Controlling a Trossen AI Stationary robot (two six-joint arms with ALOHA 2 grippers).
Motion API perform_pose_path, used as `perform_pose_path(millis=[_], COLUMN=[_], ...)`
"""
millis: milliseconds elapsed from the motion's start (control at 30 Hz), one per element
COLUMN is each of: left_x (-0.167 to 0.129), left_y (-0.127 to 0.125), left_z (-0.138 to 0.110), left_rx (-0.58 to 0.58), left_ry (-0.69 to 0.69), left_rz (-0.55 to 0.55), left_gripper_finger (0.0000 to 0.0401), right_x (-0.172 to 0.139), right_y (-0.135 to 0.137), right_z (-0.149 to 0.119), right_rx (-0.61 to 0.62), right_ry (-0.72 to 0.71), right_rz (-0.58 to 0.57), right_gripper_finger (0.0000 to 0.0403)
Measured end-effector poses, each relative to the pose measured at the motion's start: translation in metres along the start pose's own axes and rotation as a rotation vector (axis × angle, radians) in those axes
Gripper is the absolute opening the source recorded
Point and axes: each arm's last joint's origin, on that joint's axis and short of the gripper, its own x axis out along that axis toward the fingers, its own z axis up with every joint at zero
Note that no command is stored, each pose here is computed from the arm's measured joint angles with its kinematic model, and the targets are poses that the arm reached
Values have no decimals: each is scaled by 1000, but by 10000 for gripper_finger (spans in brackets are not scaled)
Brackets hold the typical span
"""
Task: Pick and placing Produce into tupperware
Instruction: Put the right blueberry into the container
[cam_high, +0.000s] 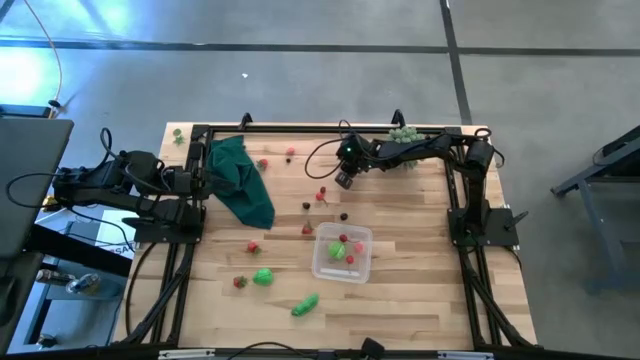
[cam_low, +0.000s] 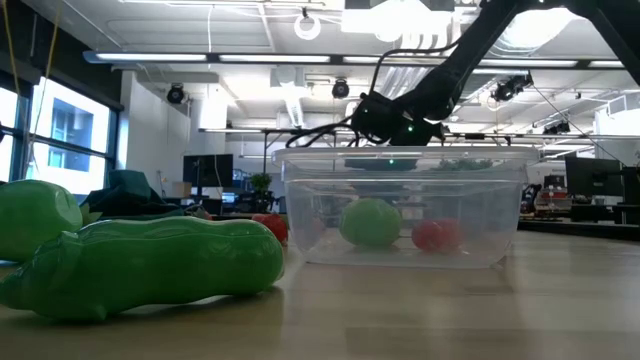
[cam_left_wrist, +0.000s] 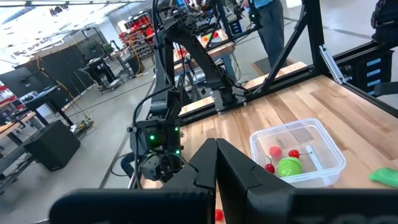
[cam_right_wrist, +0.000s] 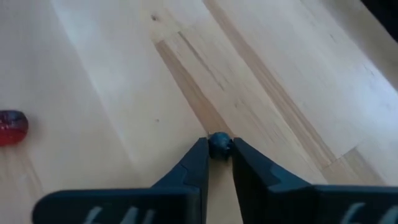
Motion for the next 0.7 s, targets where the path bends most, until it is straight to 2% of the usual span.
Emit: perform_pose_path(millis=[167,333,500,700], left_x=[0,0,0,0], left_y=[0,0,0,0], left_z=[0,0,0,0], left_rx=[0,0,0,0], left_ry=[0,0,0,0], left_rz=[0,0,0,0], left_gripper_finger=[1,1,1,1], right_x=[0,-14,-51,-119], right_y=[0,2,10,30], right_z=[1,12,31,48], right_rx=[22,66,59,37], right_ry=[-14,-85,-200,-348], right_rz=[3,69,116,271], right_gripper_finger=[36,36,35,35])
